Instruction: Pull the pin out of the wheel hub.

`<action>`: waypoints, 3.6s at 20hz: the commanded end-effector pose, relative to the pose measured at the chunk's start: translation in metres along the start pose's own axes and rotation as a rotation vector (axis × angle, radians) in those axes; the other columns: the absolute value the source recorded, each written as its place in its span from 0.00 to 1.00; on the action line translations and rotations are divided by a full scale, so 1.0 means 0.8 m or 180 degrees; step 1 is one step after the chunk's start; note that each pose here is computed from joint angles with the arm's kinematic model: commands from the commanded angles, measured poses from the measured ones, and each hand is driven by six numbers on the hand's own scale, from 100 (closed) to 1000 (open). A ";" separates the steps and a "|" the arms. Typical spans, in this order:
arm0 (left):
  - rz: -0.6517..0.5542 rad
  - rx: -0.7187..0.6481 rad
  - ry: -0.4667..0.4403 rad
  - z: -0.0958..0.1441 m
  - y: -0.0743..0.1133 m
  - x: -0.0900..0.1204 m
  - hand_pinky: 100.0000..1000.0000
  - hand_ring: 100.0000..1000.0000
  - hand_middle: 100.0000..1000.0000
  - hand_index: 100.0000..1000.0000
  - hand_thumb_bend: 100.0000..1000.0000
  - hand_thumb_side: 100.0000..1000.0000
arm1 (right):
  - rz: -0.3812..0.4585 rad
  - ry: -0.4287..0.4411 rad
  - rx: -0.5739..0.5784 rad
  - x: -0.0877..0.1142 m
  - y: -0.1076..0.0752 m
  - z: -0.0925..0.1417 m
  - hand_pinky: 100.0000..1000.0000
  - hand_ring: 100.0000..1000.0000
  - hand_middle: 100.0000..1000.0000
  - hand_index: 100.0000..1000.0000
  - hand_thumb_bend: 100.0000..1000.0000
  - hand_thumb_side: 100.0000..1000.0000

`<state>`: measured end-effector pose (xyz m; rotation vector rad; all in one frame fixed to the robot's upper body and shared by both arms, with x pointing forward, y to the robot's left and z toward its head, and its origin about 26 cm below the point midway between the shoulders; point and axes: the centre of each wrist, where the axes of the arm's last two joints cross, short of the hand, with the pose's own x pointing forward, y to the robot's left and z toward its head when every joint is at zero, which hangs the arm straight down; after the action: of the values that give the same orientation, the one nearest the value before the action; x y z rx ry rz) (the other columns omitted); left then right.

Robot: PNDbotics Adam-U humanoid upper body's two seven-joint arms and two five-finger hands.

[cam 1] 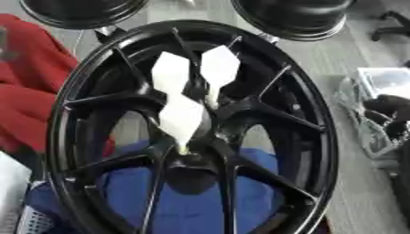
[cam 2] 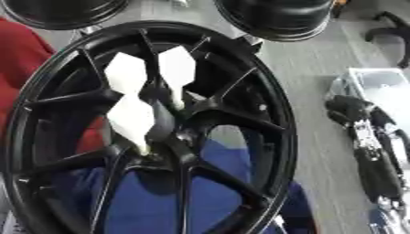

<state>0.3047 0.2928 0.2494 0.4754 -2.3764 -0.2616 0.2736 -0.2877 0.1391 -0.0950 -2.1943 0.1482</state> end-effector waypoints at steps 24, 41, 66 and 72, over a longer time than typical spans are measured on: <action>-0.1905 -0.2254 -0.0217 -0.034 0.057 0.047 0.69 0.73 0.59 0.68 0.47 0.49 | 0.0253 0.0089 0.0148 -0.005 0.000 0.019 0.85 0.82 0.66 0.72 0.00 0.67; -0.2572 -0.3736 -0.0307 -0.078 0.017 0.102 0.80 0.81 0.73 0.82 0.46 0.41 | 0.0317 0.0226 0.0231 -0.009 0.007 0.029 0.85 0.82 0.66 0.72 0.00 0.69; -0.2592 -0.4125 -0.0531 -0.201 -0.028 0.094 0.82 0.79 0.78 0.84 0.42 0.26 | 0.0320 0.0273 0.0232 -0.010 0.006 0.031 0.85 0.82 0.66 0.72 0.00 0.70; -0.2476 -0.4192 -0.0487 -0.210 -0.039 0.080 0.81 0.79 0.79 0.85 0.43 0.25 | 0.0299 0.0282 0.0236 -0.010 0.010 0.030 0.85 0.82 0.66 0.72 0.00 0.71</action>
<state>0.3827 0.2277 0.3922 0.6254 -1.4972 -2.0374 0.2595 -0.2828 0.1133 -0.1516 -2.0838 0.2626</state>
